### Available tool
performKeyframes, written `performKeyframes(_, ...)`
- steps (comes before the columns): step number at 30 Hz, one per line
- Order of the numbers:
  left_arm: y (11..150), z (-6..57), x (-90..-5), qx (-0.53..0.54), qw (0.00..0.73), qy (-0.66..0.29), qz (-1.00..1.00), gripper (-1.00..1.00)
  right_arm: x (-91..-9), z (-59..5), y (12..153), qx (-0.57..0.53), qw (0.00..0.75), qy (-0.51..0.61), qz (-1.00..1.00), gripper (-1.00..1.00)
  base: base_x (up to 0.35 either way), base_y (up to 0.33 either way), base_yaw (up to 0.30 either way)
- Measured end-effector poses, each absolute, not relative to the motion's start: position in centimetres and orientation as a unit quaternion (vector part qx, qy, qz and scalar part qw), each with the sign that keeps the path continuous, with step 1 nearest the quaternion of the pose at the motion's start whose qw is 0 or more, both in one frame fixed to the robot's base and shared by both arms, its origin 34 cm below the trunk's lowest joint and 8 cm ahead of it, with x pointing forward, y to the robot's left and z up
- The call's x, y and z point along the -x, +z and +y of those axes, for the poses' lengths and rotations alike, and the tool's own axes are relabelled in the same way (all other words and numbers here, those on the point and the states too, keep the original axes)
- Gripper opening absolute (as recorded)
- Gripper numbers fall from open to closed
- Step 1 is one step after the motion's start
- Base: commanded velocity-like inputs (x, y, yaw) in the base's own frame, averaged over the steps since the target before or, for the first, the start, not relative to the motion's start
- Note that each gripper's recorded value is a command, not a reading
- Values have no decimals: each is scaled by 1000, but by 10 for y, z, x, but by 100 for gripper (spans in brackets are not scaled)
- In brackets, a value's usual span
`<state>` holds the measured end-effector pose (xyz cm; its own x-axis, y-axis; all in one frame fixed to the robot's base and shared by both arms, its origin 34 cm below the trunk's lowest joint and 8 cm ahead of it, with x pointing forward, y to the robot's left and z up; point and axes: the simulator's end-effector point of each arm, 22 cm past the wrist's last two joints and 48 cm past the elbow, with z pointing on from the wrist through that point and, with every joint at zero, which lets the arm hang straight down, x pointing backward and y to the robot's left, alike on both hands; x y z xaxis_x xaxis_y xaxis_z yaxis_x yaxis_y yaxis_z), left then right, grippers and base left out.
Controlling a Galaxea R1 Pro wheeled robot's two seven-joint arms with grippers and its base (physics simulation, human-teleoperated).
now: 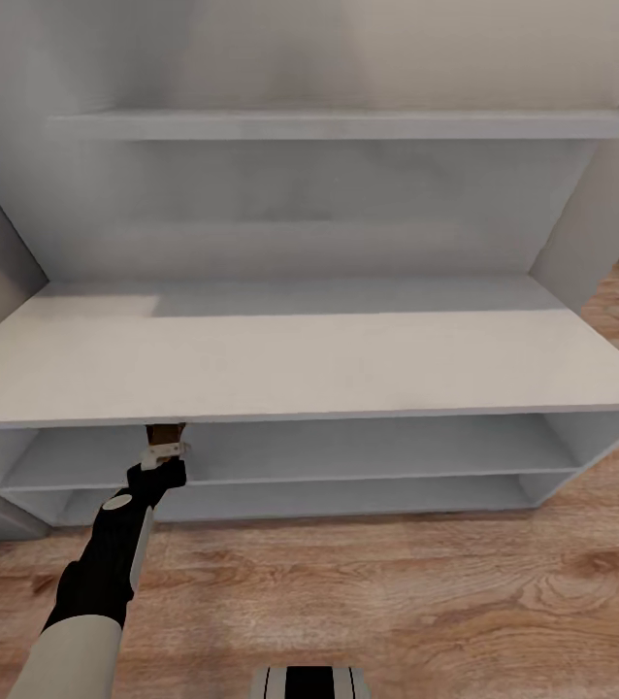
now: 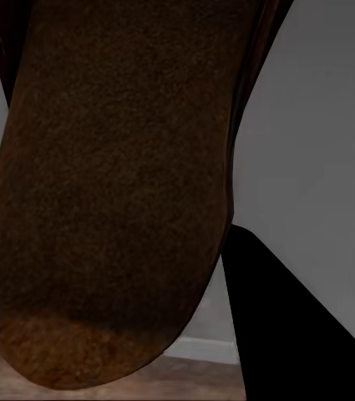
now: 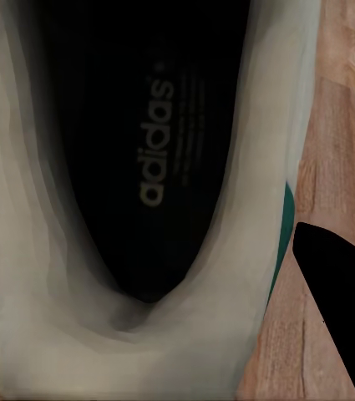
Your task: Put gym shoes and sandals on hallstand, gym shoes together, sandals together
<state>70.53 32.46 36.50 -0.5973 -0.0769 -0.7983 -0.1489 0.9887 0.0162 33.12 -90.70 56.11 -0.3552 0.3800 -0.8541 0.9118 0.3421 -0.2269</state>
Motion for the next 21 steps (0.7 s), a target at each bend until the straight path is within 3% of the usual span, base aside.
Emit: performKeyframes(21,364,325,-704,63,444,41,893,-100,-331,-907,561,-439,360,-369,736,-100,35,0,0)
